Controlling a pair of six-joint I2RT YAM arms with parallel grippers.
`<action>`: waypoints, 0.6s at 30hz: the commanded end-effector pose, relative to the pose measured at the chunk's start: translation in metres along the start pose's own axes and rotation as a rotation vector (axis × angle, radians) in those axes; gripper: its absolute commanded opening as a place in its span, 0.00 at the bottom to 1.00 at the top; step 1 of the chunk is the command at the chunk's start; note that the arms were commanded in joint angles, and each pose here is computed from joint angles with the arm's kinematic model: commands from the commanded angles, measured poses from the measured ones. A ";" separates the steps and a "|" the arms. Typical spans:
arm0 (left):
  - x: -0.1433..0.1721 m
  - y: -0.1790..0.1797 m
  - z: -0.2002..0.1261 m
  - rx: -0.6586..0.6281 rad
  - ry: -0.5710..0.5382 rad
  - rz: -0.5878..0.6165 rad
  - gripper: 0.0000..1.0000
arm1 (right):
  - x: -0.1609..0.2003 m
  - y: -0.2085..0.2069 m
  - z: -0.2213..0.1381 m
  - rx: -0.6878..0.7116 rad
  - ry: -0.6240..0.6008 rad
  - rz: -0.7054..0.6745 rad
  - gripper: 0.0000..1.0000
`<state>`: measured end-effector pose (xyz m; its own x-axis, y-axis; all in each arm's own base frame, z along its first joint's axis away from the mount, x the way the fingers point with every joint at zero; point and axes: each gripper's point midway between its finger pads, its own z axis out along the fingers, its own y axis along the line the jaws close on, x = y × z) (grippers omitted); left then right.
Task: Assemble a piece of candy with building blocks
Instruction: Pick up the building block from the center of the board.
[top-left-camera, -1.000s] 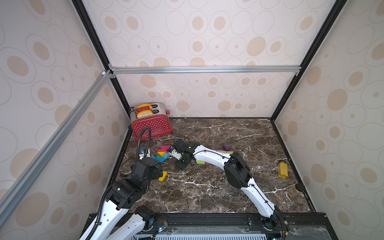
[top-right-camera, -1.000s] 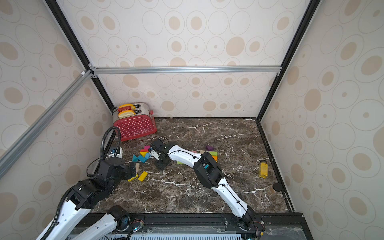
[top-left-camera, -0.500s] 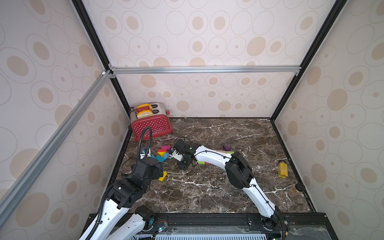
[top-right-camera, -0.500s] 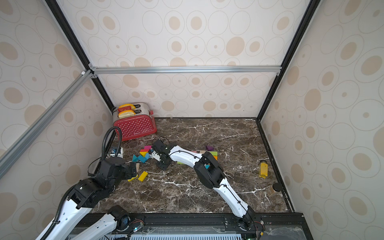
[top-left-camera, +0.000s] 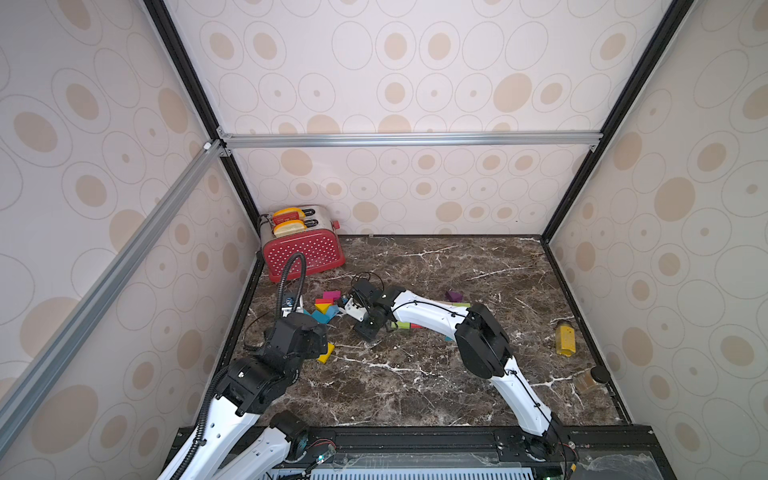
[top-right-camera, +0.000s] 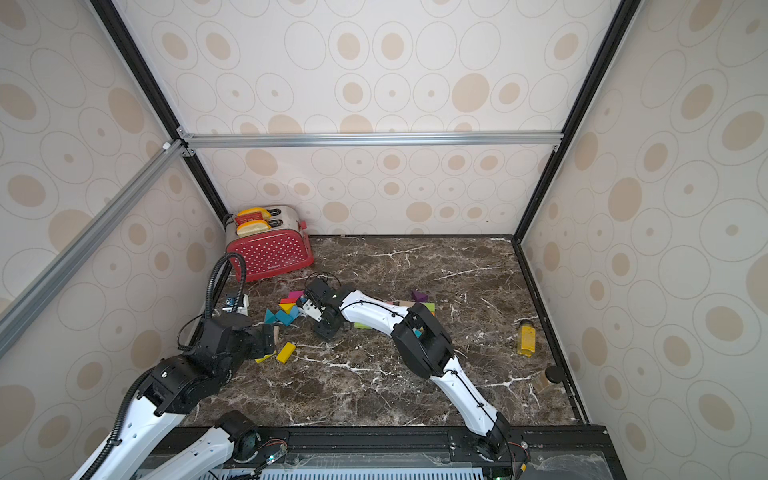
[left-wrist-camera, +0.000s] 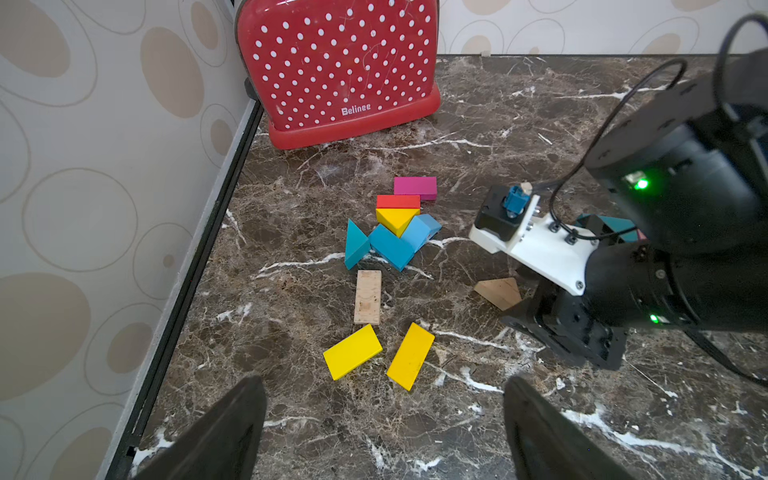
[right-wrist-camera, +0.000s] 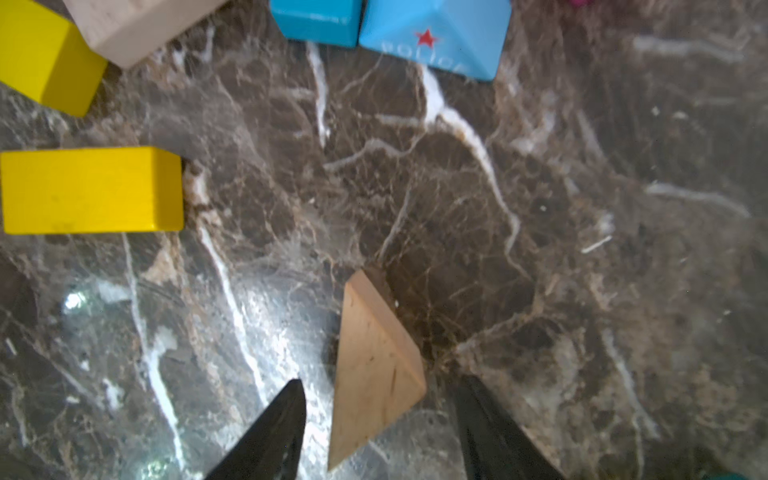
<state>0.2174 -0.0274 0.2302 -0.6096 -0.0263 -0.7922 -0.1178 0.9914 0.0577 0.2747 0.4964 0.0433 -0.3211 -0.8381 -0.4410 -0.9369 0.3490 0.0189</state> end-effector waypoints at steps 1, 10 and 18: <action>-0.001 0.000 0.000 -0.002 -0.003 0.009 0.91 | 0.006 -0.002 0.013 0.002 0.042 0.018 0.62; -0.001 0.000 0.000 -0.001 -0.005 0.008 0.91 | 0.008 -0.002 0.025 -0.003 0.073 0.023 0.54; -0.001 0.002 -0.001 -0.004 -0.007 0.008 0.91 | 0.006 0.000 0.021 -0.017 0.065 0.013 0.40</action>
<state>0.2176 -0.0286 0.2298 -0.6106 -0.0248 -0.7915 -0.1116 0.9922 0.0550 0.2788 0.5034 0.0274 -0.3406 -0.8482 -0.4056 -0.9325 0.3598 0.0307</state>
